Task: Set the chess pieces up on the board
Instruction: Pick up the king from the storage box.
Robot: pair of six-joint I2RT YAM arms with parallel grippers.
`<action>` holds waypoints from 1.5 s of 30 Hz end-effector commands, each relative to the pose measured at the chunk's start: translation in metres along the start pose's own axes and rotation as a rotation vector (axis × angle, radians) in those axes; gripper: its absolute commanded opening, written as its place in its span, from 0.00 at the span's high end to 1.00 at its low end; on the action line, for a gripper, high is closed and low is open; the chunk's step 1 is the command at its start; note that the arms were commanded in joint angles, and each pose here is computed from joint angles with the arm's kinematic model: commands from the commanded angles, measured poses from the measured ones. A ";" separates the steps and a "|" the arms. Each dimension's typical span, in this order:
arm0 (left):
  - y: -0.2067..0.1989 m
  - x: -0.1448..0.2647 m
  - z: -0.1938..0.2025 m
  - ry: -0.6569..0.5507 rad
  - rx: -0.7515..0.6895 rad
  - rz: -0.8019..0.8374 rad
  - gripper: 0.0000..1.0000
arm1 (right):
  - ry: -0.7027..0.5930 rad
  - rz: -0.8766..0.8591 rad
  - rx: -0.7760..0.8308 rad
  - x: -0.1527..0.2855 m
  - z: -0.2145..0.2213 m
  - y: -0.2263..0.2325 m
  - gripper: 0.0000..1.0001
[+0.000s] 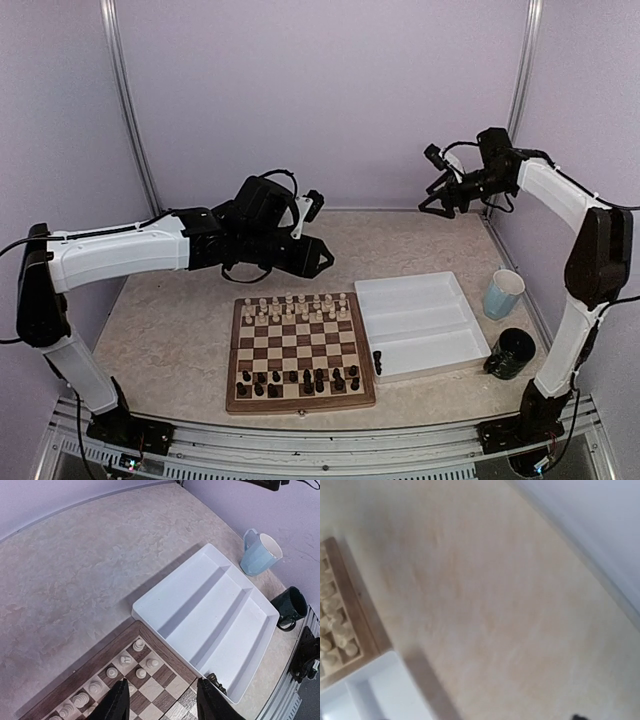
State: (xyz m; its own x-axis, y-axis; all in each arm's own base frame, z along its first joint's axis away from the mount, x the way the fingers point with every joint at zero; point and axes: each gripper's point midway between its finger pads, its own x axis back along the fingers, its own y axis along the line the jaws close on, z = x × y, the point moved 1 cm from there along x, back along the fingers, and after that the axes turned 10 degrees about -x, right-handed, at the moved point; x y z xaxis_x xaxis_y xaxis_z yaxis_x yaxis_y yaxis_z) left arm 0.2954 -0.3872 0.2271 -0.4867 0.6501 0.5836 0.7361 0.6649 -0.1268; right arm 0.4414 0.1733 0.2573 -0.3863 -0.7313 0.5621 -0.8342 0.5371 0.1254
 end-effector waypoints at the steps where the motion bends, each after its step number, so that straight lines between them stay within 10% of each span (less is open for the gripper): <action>1: 0.011 0.020 -0.034 -0.122 -0.006 -0.072 0.53 | 0.023 -0.331 -0.059 -0.005 0.008 0.038 0.23; 10: 0.030 0.040 -0.040 -0.181 0.038 -0.174 0.52 | 0.250 -0.125 0.628 -0.049 0.072 0.090 0.34; 13: 0.044 0.046 -0.038 -0.192 0.063 -0.223 0.51 | 0.191 0.039 0.472 -0.064 0.035 0.054 0.01; 19: 0.060 0.059 -0.037 -0.215 0.091 -0.268 0.50 | 0.051 -0.072 0.230 -0.063 -0.045 0.025 0.01; 24: 0.064 0.067 -0.032 -0.218 0.108 -0.279 0.50 | 0.073 -0.152 0.282 -0.067 -0.054 0.034 0.45; 28: 0.067 0.072 -0.027 -0.218 0.119 -0.291 0.49 | 0.203 -0.218 0.649 -0.073 0.012 0.071 0.62; 32: 0.070 0.076 -0.021 -0.217 0.132 -0.304 0.49 | 0.346 -0.305 0.941 -0.075 0.087 0.124 0.67; 45: 0.074 0.077 -0.008 -0.196 0.149 -0.312 0.49 | 0.628 -0.631 1.092 -0.072 0.187 0.206 0.70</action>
State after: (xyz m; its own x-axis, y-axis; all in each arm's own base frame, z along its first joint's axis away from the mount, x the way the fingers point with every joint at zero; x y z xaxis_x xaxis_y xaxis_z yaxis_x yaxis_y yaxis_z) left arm 0.3171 -0.2983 0.2645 -0.7527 0.4644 0.4667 0.4855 0.8703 -0.0829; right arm 0.2608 0.2572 0.0840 0.0875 -0.3052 0.9482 -0.8939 -0.4441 -0.0604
